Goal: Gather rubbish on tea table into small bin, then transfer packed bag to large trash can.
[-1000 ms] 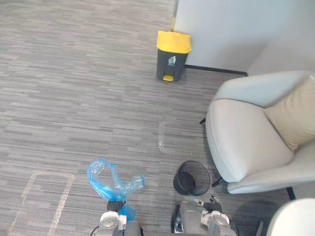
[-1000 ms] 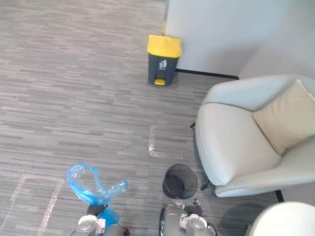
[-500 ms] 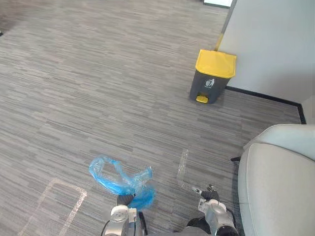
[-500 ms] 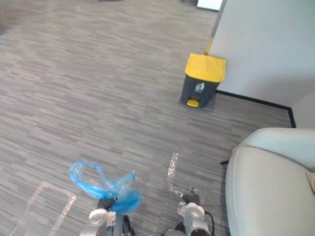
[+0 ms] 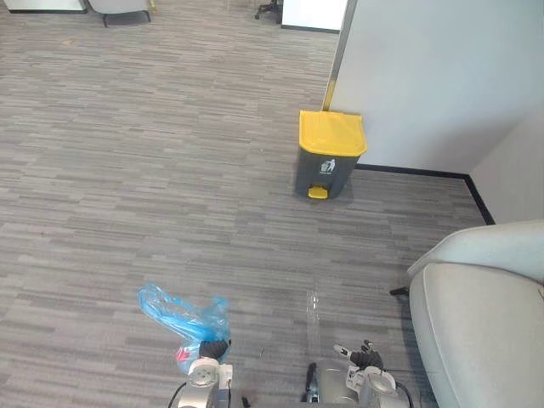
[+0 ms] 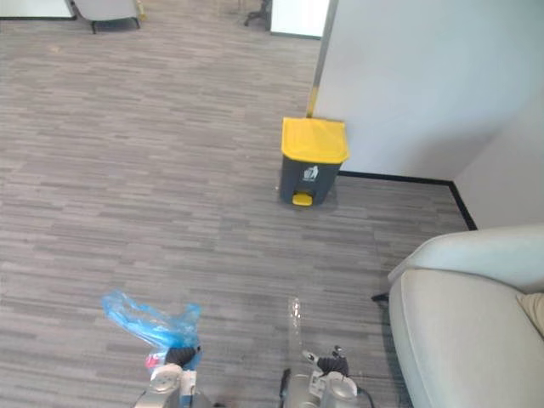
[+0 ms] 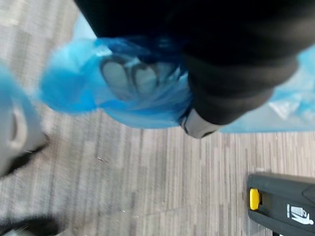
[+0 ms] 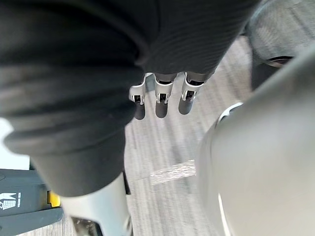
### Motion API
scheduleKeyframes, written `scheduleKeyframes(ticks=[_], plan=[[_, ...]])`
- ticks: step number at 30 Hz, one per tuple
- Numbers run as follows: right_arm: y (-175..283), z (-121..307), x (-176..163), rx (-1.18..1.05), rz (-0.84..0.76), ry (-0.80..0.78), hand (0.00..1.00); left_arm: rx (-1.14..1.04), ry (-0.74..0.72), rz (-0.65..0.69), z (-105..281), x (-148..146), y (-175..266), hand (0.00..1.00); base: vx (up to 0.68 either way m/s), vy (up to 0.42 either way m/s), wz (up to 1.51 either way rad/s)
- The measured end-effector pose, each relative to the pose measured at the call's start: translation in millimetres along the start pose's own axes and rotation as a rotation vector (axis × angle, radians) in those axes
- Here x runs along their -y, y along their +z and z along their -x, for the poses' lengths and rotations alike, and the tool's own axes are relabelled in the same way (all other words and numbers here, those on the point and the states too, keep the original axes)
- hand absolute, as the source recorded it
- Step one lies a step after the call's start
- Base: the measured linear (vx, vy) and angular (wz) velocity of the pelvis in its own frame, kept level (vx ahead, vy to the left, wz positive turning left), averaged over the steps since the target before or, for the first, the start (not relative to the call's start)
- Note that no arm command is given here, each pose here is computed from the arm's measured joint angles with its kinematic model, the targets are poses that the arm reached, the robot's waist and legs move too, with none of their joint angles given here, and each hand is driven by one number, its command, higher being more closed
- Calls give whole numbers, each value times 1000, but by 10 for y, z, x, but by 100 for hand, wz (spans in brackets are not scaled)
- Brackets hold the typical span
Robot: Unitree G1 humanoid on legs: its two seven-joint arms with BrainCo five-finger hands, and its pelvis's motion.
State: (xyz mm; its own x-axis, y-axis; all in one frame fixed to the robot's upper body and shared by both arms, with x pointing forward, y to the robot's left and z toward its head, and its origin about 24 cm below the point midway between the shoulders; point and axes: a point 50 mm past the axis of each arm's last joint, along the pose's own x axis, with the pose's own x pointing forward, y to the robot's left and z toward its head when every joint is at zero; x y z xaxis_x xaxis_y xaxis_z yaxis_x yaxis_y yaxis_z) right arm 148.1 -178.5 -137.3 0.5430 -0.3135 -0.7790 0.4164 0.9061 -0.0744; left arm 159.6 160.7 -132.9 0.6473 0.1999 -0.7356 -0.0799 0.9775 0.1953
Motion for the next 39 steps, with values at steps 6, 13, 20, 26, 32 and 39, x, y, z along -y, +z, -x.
scheduleKeyframes(ticks=[6,13,20,26,32,39], plan=[[58,-52,84,-3,-6,-25,0,-16,-14,-1,-28,59,13,100,533,-174,12],[-38,4,-230,-38,77,81,0,6,-14,72,54,75,-19,100,433,-25,-81],[-139,6,-99,-84,66,38,0,-13,30,90,27,-64,-69,100,392,294,-65],[-156,15,-74,-76,97,36,0,-35,33,66,60,-101,-169,100,320,256,-46],[-61,6,-85,-25,125,36,0,-45,11,34,47,-57,-165,100,286,-20,5],[29,-70,80,-19,151,-7,0,-71,-16,46,28,64,-157,100,408,-167,27]])
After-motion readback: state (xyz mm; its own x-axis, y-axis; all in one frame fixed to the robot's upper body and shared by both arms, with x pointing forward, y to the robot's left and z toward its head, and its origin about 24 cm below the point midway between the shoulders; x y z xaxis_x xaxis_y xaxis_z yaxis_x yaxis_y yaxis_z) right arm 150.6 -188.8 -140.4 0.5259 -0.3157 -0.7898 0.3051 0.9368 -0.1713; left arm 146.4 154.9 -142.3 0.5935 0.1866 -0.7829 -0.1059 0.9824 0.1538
